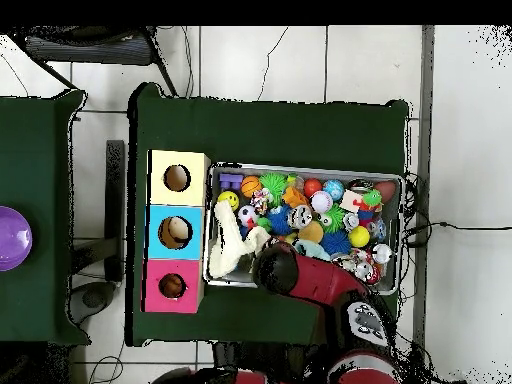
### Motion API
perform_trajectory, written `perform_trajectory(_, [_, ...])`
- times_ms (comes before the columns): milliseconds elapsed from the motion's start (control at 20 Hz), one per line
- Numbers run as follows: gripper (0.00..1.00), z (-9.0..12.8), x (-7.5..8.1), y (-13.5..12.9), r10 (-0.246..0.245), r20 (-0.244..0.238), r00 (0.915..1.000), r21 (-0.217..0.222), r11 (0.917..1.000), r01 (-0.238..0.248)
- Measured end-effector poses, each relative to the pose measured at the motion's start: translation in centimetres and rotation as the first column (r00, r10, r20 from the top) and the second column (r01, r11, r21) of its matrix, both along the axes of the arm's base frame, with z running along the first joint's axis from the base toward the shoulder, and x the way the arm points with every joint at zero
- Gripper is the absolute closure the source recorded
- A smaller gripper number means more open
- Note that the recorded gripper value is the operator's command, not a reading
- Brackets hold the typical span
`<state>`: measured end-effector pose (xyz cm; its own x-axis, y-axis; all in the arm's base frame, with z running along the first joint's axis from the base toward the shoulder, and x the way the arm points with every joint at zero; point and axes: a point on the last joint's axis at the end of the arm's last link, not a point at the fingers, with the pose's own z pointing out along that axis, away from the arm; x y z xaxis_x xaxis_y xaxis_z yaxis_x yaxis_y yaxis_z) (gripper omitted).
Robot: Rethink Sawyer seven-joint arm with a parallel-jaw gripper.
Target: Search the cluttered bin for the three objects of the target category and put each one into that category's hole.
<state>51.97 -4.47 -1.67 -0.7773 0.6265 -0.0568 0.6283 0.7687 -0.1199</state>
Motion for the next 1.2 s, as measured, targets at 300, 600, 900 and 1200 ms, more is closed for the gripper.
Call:
perform_trajectory(300, [0.0,1.9,-0.7,0.5,-0.011,-0.055,0.9984,0.021,0.9997,0.012])
perform_trajectory(600, [0.0,4.3,-2.1,1.8,-0.005,-0.064,0.9979,0.029,0.9996,0.007])
perform_trajectory(900, [0.0,4.6,-3.2,3.7,0.02,-0.056,0.9983,0.04,0.9991,-0.018])
perform_trajectory(1200, [0.0,4.3,-1.8,4.0,0.028,0.022,0.9993,0.041,0.9987,-0.029])
